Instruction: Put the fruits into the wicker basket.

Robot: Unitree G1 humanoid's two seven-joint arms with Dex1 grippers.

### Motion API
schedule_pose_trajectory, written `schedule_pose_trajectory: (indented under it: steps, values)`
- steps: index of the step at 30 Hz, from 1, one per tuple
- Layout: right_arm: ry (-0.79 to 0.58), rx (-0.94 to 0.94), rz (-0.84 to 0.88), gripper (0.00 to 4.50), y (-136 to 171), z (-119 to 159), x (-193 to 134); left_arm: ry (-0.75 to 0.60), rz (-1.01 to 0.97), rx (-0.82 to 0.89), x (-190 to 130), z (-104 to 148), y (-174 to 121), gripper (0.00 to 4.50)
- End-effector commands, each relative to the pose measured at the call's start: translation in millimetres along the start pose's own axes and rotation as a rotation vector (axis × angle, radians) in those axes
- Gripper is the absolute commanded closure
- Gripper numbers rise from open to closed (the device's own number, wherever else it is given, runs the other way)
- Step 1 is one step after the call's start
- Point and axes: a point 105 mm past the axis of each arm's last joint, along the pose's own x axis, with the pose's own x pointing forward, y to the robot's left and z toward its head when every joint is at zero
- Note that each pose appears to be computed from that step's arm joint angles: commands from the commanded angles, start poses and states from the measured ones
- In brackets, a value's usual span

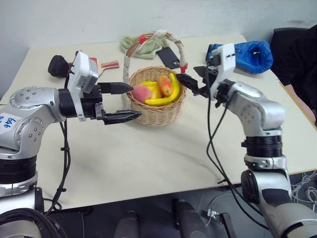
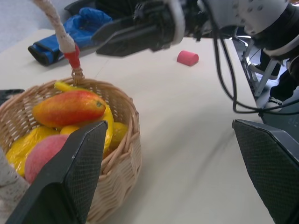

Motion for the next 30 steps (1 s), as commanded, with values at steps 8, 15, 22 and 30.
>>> schedule_pose_trajectory:
  steps: [8,15,22,30]
  values:
    - [-0.049,-0.059,-0.061,0.02,-17.2,11.3,39.3,-0.021,0.016,0.064,-2.7,14.1,-0.9,0.0]
    - [-0.088,-0.065,-0.026,1.97,-13.7,16.1,44.5,-0.023,0.031,0.059,-4.7,13.7,-1.1,0.0]
    - [-0.117,-0.096,-0.01,4.19,-10.8,24.5,41.3,-0.032,0.019,0.051,-0.7,13.3,-0.8,0.0]
    - [-0.186,-0.242,-0.163,4.22,-53.2,55.3,-25.8,-0.072,-0.022,0.039,9.2,19.0,0.1,0.0]
